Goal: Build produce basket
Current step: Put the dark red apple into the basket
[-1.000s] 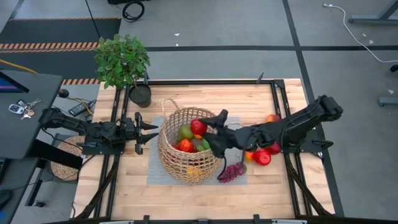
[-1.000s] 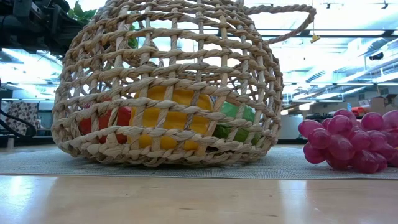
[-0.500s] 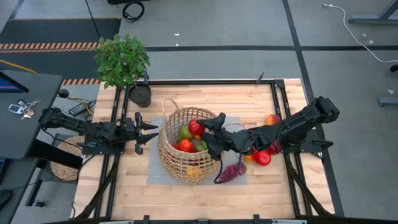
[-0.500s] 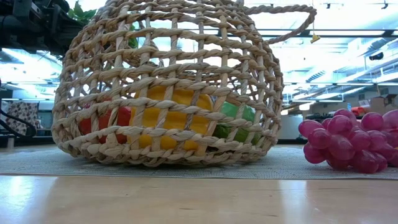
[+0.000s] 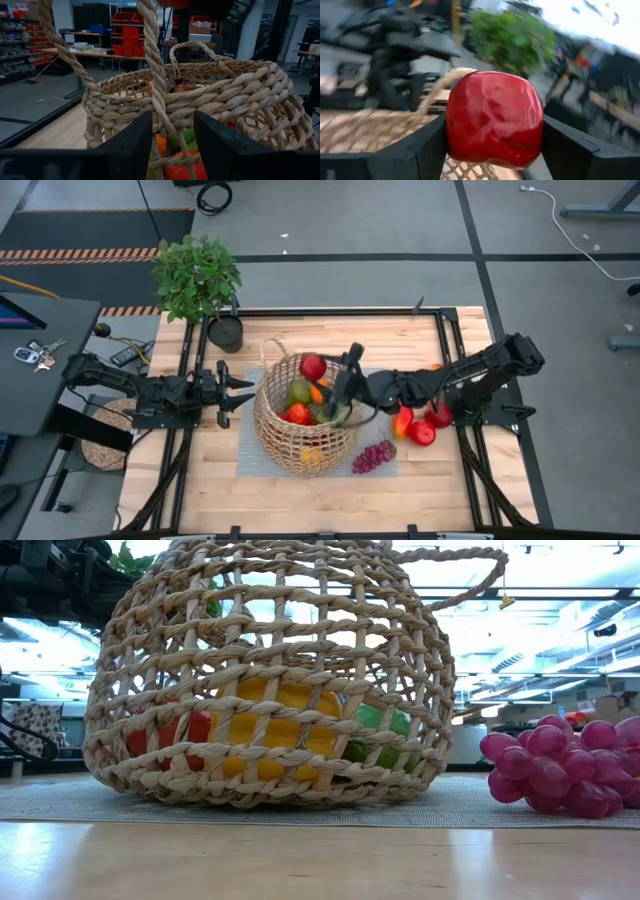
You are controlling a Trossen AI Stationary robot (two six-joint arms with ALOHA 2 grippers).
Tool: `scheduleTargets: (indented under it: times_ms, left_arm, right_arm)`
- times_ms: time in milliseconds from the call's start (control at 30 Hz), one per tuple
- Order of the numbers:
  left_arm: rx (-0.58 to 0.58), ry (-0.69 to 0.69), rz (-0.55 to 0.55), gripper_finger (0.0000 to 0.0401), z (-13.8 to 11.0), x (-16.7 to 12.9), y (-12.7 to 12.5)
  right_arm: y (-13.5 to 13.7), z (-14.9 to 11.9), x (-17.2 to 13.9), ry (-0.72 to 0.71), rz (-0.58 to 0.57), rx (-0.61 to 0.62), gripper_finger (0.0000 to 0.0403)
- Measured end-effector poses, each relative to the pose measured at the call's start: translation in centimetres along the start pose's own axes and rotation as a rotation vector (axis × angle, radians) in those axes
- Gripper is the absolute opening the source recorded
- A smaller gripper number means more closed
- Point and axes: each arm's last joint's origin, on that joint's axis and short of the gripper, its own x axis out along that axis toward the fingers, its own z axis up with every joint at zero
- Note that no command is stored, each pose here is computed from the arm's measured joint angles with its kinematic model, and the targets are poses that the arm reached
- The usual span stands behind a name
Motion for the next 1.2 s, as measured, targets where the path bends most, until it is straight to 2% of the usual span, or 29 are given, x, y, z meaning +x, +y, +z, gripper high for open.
scheduleTargets:
  times_ms: [100,167,333,433,567,733,967,1200]
  left_arm:
    - [0.000,0.000,0.000,0.0150,0.0,0.0,0.0]
    - [0.000,0.000,0.000,0.0148,0.0,0.0,0.0]
    - [0.000,0.000,0.000,0.0150,0.0,0.0,0.0]
    - [0.000,0.000,0.000,0.0152,0.0,0.0,0.0]
    - [0.000,0.000,0.000,0.0150,0.0,0.0,0.0]
    - [0.000,-0.001,0.000,0.0148,0.0,0.0,0.0]
    - [0.000,0.000,0.000,0.0151,0.0,0.0,0.0]
    - [0.000,0.000,0.000,0.0148,0.0,0.0,0.0]
  right_arm:
    - [-0.7,-0.2,0.5,0.013,-0.061,0.209,0.0280]
    - [-1.3,-0.2,0.7,0.007,-0.059,0.340,0.0280]
    - [-2.6,0.0,1.1,0.013,0.137,0.647,0.0280]
    - [-3.0,0.1,1.3,0.022,0.248,0.761,0.0280]
    - [-3.1,-0.1,1.5,0.042,0.270,0.771,0.0280]
    - [-2.8,-0.7,1.4,0.110,0.309,0.707,0.0280]
    - [-1.9,-1.9,1.6,0.285,0.459,0.656,0.0280]
    - [-1.2,-1.2,2.9,0.490,0.474,0.591,0.0280]
